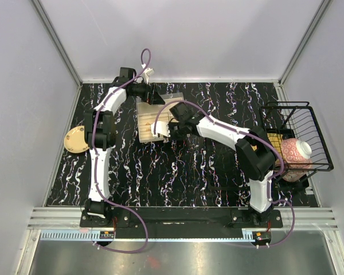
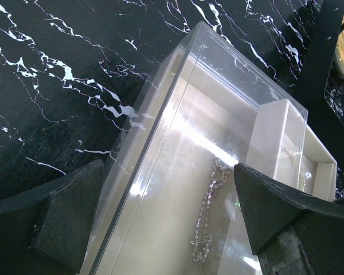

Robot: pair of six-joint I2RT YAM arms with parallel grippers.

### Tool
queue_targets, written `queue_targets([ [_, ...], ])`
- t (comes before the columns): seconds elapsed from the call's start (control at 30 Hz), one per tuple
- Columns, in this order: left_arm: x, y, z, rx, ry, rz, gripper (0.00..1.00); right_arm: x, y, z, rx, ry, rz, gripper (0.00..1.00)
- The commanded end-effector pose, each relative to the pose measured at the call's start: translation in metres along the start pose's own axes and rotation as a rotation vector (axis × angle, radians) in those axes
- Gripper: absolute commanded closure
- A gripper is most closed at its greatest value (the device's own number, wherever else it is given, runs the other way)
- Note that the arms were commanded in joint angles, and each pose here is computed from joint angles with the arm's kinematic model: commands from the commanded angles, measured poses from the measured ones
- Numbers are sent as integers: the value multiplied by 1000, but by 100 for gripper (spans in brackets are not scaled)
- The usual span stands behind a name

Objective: Organize the mixed jewelry

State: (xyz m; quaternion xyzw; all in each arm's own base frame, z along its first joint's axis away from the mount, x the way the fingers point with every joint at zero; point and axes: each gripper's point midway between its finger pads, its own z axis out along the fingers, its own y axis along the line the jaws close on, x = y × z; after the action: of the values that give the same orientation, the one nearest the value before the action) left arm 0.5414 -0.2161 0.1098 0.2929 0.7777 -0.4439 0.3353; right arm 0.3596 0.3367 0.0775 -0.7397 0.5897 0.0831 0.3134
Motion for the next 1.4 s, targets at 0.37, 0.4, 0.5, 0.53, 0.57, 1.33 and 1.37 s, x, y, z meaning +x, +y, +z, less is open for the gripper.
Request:
queue_targets([
  [0.37, -8, -29, -3, 70, 1, -16, 4, -28, -78, -32, 228, -57, -26, 100],
  [0.4, -8, -28, -3, 70, 1, -18, 4, -27, -78, -32, 229, -54, -27, 100],
  [0.5, -8, -28, -3, 71, -1, -17, 4, -23, -79, -29, 231, -40, -25, 100],
  [0.53, -8, -29, -3, 73, 0, -17, 4, -22, -79, -25, 229, -36, -24, 100],
  [0.57, -8, -29, -3, 73, 0, -17, 4, -21, -81, -25, 233, -32, -23, 100],
  [1.33, -6, -30, -3, 77, 2, -19, 5, -14, -112, -27, 325, 13, -21, 77],
  [1.37, -6, -30, -2, 76, 3, -18, 5, -14, -115, -28, 334, 10, -22, 76],
])
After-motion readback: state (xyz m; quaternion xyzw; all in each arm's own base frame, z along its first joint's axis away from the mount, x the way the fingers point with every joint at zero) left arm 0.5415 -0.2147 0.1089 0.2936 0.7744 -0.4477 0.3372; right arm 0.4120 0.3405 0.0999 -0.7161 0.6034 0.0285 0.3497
